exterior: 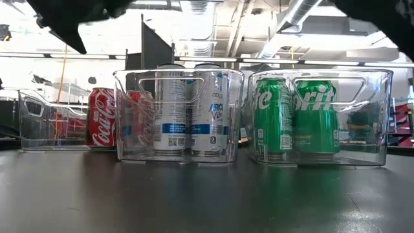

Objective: Sort soda cans
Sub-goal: Adjust the left transparent bin

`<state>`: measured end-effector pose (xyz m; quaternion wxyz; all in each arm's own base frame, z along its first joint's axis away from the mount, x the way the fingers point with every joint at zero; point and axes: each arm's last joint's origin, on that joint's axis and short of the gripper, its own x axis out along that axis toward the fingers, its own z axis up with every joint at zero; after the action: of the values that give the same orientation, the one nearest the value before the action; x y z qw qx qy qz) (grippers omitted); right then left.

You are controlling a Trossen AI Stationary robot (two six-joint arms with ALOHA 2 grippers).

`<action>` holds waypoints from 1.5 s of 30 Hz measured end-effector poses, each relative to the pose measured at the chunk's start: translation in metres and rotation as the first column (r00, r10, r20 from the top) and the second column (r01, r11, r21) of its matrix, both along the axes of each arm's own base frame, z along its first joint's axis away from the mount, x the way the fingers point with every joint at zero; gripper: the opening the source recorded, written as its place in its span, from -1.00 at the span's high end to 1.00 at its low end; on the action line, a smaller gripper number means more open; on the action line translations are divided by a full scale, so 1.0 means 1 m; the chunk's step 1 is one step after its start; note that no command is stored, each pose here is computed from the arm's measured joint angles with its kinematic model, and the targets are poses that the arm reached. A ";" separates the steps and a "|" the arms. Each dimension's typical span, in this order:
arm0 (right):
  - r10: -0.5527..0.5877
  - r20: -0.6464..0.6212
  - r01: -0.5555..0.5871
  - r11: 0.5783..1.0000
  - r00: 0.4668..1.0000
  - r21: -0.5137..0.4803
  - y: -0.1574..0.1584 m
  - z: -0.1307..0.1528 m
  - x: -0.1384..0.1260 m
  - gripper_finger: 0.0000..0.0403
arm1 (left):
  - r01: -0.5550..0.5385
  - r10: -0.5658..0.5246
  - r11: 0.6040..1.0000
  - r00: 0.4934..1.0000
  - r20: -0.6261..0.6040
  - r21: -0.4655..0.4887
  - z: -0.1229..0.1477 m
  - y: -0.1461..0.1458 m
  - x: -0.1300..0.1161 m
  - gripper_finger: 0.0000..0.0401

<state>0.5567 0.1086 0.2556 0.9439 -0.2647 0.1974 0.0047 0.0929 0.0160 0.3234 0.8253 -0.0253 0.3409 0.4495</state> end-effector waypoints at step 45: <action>-0.135 -0.133 0.181 0.876 0.982 0.447 -0.293 0.115 -0.109 0.76 | 0.121 -0.369 0.899 0.725 -0.582 -0.420 -0.053 -0.013 0.045 0.99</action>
<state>0.4472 -0.1840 0.3709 0.9660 -0.0179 0.2576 -0.0130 0.1377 0.0026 0.2700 0.6902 0.0303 0.6799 0.2460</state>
